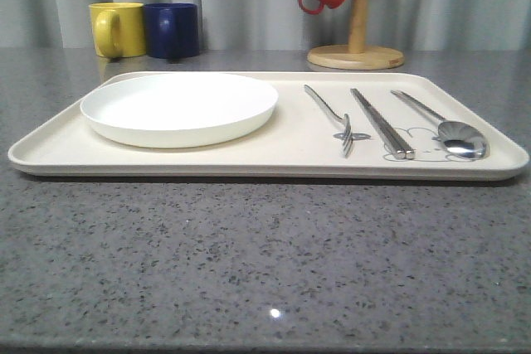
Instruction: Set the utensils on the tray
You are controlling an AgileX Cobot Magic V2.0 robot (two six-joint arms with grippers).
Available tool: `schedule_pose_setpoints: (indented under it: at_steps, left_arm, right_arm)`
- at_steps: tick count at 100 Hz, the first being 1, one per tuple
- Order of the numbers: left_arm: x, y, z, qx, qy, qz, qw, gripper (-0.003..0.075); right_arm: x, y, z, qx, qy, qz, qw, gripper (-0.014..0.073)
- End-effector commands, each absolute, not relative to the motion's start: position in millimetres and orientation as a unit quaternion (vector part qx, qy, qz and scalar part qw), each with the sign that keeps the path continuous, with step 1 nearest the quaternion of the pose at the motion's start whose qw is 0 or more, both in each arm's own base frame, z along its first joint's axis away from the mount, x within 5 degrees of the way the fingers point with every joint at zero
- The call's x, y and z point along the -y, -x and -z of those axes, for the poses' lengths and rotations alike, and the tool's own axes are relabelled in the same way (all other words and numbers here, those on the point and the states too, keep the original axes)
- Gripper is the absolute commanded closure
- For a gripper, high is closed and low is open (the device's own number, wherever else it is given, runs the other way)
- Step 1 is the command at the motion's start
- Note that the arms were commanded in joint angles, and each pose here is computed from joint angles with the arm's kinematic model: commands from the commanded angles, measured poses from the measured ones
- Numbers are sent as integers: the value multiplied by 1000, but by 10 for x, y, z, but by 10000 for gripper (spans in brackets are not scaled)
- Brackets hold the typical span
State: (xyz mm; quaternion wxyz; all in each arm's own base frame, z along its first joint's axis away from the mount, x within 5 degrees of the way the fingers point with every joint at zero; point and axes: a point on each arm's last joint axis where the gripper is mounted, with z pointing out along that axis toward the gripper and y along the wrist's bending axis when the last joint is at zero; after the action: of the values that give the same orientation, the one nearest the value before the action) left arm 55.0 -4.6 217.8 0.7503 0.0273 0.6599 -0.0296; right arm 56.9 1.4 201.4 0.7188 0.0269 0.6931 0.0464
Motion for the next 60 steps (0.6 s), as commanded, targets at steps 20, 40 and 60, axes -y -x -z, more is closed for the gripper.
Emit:
schedule_pose_setpoints:
  at_steps: [20,40,60]
  left_arm:
    - [56,-533,-2117,-635,-32,33,771,738]
    - [56,-533,-2117,-635,-32,33,771,738]
    - [56,-533,-2117,-635,-32,33,771,738]
  right_arm:
    - [-15,-535,-2170,-646,-23,-47,762,673]
    - [-15,-535,-2170,-646,-23,-47,762,673]
    - [-15,-535,-2170,-646,-23,-47,762,673]
